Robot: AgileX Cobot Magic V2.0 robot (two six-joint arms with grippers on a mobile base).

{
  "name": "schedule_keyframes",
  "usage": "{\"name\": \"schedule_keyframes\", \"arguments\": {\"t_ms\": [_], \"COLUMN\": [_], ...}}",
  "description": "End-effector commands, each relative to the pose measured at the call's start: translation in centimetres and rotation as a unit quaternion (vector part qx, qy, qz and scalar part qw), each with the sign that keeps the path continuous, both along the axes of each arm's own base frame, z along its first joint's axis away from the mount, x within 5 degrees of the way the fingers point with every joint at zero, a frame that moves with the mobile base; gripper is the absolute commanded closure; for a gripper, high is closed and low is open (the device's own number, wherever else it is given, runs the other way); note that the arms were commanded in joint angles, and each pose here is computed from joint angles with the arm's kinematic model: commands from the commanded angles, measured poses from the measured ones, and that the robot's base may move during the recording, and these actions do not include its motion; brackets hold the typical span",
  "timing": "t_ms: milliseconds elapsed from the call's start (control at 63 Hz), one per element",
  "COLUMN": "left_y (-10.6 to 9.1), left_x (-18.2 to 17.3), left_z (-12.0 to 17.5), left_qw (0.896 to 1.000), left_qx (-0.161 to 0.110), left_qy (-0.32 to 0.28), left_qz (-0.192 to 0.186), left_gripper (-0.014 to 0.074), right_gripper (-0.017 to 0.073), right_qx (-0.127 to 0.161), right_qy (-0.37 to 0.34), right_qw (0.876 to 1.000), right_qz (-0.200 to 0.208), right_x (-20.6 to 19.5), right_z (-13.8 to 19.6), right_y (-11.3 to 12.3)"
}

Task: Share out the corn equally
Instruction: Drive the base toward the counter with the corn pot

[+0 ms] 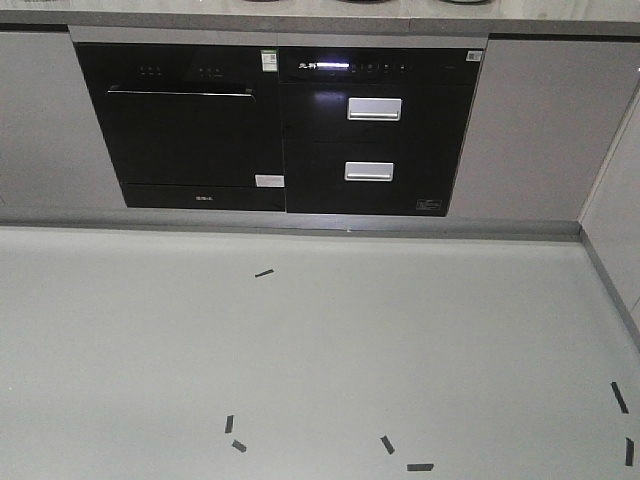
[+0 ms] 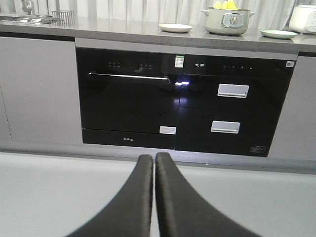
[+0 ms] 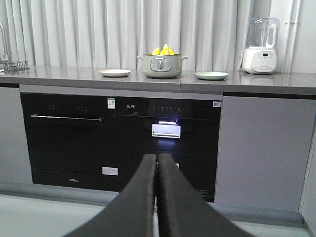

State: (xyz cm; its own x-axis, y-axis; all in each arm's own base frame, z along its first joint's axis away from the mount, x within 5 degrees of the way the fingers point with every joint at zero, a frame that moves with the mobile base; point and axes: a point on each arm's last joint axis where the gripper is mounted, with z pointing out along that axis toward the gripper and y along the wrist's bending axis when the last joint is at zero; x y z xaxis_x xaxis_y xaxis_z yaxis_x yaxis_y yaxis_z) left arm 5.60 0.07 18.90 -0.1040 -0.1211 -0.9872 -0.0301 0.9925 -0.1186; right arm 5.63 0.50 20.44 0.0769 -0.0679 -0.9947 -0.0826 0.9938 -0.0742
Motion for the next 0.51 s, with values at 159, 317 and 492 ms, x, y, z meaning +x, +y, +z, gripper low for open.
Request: {"name": "schedule_keyframes", "arguments": {"t_ms": [159,317,492], "left_y": [0.01,0.01,0.01], "left_x": [-0.16,-0.16,-0.16], "left_z": [1.48,1.48,1.48], "left_qw": [0.999,0.999,0.999], "left_qx": [-0.004,-0.004,-0.004], "left_qy": [-0.054,-0.054,-0.054], "left_qz": [0.001,0.001,0.001], "left_gripper": [0.0599,0.0599,0.0599], "right_gripper": [0.0564,0.0564,0.0564], "right_qx": [-0.005,-0.005,-0.005], "right_qy": [-0.036,-0.036,-0.036], "right_qw": [0.999,0.999,0.999], "right_qz": [-0.003,-0.003,-0.003], "right_x": [-0.06,-0.06,-0.06], "right_z": [0.15,0.15,0.15], "right_y": [-0.01,-0.01,-0.01]}}
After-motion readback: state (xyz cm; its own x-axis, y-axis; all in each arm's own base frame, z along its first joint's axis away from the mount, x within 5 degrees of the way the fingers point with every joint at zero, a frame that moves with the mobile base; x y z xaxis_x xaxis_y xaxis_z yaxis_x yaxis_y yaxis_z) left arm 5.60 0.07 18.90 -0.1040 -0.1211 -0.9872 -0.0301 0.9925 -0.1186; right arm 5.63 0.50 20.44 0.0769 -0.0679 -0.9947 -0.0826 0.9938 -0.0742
